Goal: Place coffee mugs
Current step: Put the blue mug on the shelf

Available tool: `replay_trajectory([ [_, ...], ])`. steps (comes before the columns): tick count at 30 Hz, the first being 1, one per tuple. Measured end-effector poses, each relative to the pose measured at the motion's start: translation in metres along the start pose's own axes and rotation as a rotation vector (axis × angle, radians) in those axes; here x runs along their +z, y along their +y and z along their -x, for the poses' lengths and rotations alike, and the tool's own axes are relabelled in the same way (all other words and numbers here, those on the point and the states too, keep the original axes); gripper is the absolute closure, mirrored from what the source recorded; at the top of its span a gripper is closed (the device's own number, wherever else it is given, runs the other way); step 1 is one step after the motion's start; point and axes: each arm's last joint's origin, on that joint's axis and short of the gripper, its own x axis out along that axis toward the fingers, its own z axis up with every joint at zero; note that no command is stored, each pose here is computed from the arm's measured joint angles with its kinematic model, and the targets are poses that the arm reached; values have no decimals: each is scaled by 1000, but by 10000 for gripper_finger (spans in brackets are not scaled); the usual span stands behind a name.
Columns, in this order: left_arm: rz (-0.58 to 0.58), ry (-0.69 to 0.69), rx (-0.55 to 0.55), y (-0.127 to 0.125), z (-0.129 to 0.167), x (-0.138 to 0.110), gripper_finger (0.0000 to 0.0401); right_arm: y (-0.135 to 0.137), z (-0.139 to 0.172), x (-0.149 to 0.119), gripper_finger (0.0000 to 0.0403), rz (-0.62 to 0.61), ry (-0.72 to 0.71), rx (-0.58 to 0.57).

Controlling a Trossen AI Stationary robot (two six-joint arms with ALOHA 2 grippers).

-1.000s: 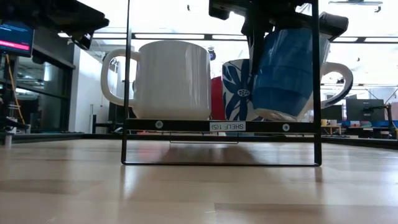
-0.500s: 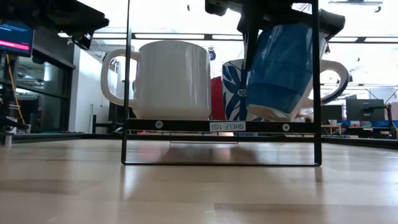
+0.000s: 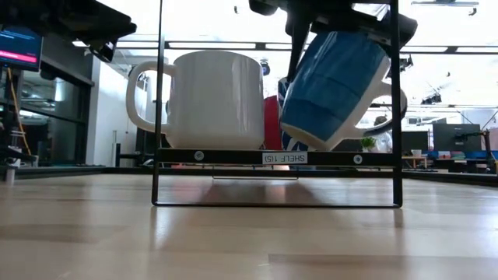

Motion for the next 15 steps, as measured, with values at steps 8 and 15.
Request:
replay_trajectory([
  [8, 0, 0, 0, 0, 0, 0, 343, 1, 1, 0, 363, -25, 3, 5],
  [15, 0, 0, 0, 0, 0, 0, 343, 2, 1, -2, 371, -20, 8, 22],
])
